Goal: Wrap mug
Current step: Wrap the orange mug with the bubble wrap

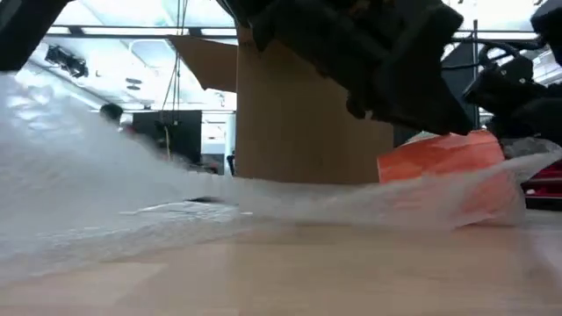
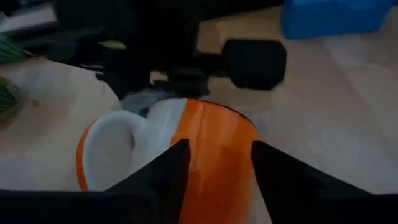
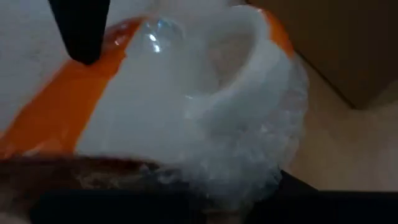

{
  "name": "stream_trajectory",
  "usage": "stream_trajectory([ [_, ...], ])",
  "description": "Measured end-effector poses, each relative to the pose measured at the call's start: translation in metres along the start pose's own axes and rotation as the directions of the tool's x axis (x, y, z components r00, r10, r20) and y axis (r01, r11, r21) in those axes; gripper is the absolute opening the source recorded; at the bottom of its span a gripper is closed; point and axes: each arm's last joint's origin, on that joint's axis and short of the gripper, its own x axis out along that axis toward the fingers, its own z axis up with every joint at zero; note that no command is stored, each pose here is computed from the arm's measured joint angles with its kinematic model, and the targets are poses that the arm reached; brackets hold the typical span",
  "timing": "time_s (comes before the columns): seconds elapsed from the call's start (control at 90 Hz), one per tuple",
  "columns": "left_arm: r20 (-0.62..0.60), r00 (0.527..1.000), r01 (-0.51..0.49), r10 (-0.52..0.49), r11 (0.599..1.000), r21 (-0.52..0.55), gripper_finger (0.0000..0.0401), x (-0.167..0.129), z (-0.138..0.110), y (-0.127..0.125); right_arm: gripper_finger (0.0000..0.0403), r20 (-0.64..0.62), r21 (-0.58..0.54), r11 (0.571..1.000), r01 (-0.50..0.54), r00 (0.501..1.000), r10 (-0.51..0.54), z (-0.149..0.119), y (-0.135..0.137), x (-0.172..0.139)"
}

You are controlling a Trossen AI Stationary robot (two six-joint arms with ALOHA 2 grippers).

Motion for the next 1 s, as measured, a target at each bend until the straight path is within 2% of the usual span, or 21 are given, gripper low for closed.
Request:
stream_trajectory([
  [0.189, -0.081, 0.995, -0.058, 0.059, 0.998, 0.013, 0.0162, -0.032, 0.013, 0.014, 0.0009, -0.091, -0.102, 0.993, 0.052, 0.994, -0.061, 0.024, 0.011, 0.0],
  [0.333, -0.178, 0.969, -0.172, 0.173, 0.985, 0.017, 0.0162, -0.044, 0.01, 0.02, 0.0005, -0.179, -0.238, 0.967, 0.087, 0.975, -0.131, 0.052, 0.02, -0.006],
  [0.478, -0.254, 0.946, -0.222, 0.2, 0.973, -0.06, 0.0162, -0.041, -0.009, 0.019, 0.0004, -0.23, -0.363, 0.924, 0.125, 0.948, -0.219, 0.078, 0.022, -0.016],
  [0.589, -0.302, 0.934, -0.236, 0.189, 0.964, -0.127, 0.0162, -0.036, -0.033, 0.014, 0.0003, -0.217, -0.405, 0.898, 0.173, 0.936, -0.279, 0.089, 0.021, -0.021],
  [0.7, -0.29, 0.939, -0.249, 0.182, 0.945, -0.212, 0.0162, -0.031, -0.055, 0.008, 0.0003, -0.19, -0.466, 0.859, 0.211, 0.925, -0.331, 0.093, 0.018, -0.021],
  [0.844, -0.261, 0.953, -0.23, 0.152, 0.926, -0.3, 0.0162, -0.029, -0.067, 0.003, 0.0002, -0.175, -0.56, 0.797, 0.226, 0.908, -0.38, 0.093, 0.017, -0.009],
  [0.944, -0.237, 0.961, -0.215, 0.142, 0.925, -0.315, 0.0162, -0.029, -0.066, 0.002, 0.0002, -0.191, -0.649, 0.73, 0.214, 0.883, -0.429, 0.083, 0.019, 0.006],
  [1.0, -0.239, 0.961, -0.212, 0.139, 0.925, -0.314, 0.0162, -0.029, -0.066, 0.001, 0.0002, -0.175, -0.703, 0.671, 0.235, 0.857, -0.484, 0.078, 0.021, 0.014],
])
